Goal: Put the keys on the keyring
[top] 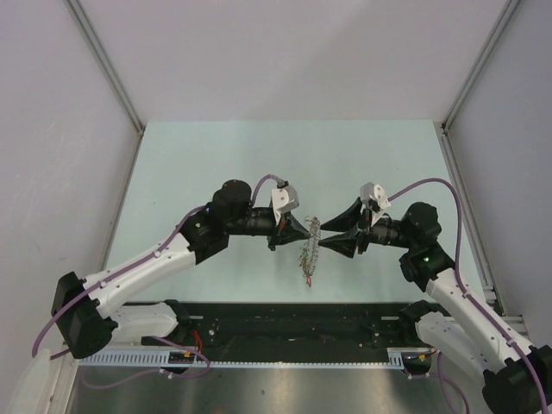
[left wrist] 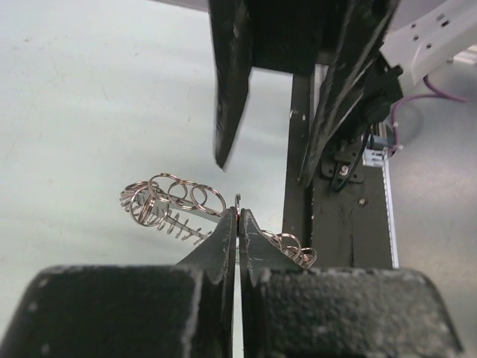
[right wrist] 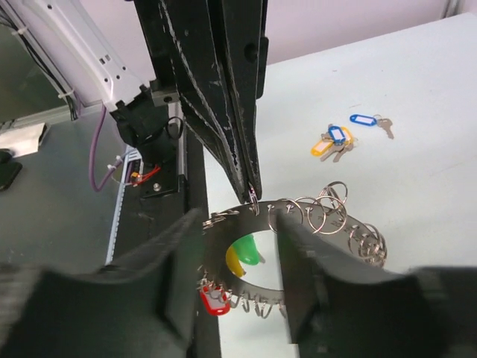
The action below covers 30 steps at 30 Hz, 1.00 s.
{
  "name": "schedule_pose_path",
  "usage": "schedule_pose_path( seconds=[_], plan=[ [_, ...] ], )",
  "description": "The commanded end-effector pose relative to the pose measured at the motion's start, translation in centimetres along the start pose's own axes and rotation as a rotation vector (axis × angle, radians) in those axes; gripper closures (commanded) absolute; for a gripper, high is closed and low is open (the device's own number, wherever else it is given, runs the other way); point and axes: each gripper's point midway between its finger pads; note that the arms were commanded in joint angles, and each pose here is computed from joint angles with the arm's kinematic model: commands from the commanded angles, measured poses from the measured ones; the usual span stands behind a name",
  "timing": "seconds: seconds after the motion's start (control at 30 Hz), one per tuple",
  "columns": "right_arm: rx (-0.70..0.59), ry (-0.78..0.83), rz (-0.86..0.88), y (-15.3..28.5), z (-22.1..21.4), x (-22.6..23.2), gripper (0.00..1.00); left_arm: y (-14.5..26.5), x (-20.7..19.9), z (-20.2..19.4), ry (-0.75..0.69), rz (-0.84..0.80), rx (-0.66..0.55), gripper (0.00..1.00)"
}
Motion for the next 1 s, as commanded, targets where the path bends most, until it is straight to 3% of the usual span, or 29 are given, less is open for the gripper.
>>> schedule_pose_path(
  seconds=[0.0, 0.2, 0.43, 0.67, 0.8, 0.97],
  plan=[
    [-0.015, 0.141, -0.048, 0.4, 2.6, -0.8, 0.4, 2.0, -1.2, 2.8, -0.183, 0.01, -0.032, 1.0],
    [-0.026, 0.222, -0.061, 0.2, 3.1, -1.2, 0.36, 3.5, -1.3, 2.9, -0.368, 0.03, -0.038, 1.0],
    [-0.041, 0.25, 0.015, -1.0, 3.3, -0.5, 0.39, 4.3, -1.2, 1.9, -0.475, 0.036, -0.088, 1.0],
    [-0.001, 0.336, 0.09, -3.0, 2.8, -0.2, 0.49, 3.8, -0.7, 1.1, -0.438, 0.024, -0.047, 1.0],
    [0.03, 0.366, 0.13, -4.0, 2.1, -0.2, 0.63, 3.5, -0.5, 1.0, -0.408, 0.021, -0.029, 1.0],
    [0.062, 0.369, 0.163, -4.7, 1.4, 0.0, 0.72, 3.6, -0.5, 1.1, -0.397, 0.024, -0.029, 1.0]
  ],
)
Point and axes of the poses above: each gripper's point midway between its finger pads, its own y axis back along the fingers, its own x axis along the line the jaws close on, z = x × y, and after that the axes turned 15 degrees about y, right-handed
